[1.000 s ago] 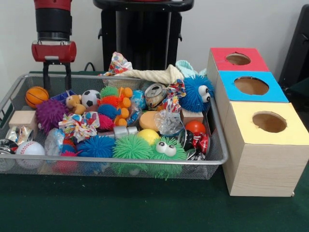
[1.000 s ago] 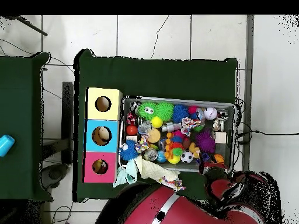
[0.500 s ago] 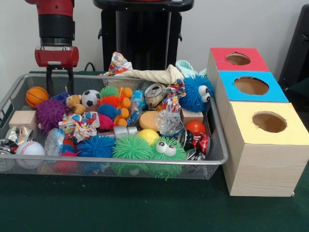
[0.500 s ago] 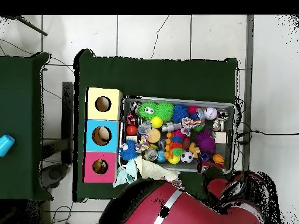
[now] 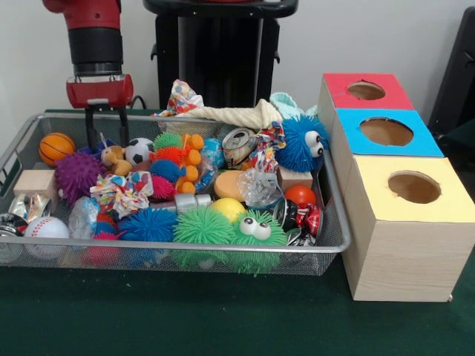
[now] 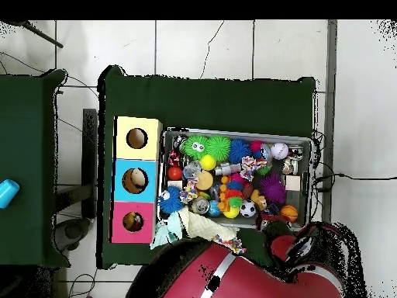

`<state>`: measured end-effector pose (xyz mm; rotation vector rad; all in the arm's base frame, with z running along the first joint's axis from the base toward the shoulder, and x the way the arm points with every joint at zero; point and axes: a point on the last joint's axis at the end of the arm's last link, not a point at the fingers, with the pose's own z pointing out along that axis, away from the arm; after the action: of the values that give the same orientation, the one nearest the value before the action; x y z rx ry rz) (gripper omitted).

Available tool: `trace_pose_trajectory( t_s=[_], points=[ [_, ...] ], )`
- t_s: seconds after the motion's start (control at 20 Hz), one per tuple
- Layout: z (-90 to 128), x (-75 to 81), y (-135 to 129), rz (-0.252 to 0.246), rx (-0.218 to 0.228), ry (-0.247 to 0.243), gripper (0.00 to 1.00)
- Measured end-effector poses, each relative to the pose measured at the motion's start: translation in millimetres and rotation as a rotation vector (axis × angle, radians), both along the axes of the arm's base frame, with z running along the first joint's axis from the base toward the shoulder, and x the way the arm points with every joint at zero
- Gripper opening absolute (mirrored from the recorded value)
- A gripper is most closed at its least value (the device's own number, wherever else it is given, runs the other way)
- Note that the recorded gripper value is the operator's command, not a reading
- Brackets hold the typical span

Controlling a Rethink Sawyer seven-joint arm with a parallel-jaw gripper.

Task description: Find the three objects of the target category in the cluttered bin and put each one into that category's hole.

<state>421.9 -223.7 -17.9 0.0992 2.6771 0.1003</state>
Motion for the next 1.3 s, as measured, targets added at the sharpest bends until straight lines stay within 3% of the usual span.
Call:
trace_pose_trajectory(
  t_s=[0.55,0.95,1.3],
  points=[
    [-8.8,5.4,7.2,-0.013,0.029,-0.015,1.0],
    [-29.2,5.9,-0.3,-0.124,0.046,-0.033,1.0],
    [-43.9,9.5,0.7,-0.158,0.052,-0.038,1.0]
  ],
)
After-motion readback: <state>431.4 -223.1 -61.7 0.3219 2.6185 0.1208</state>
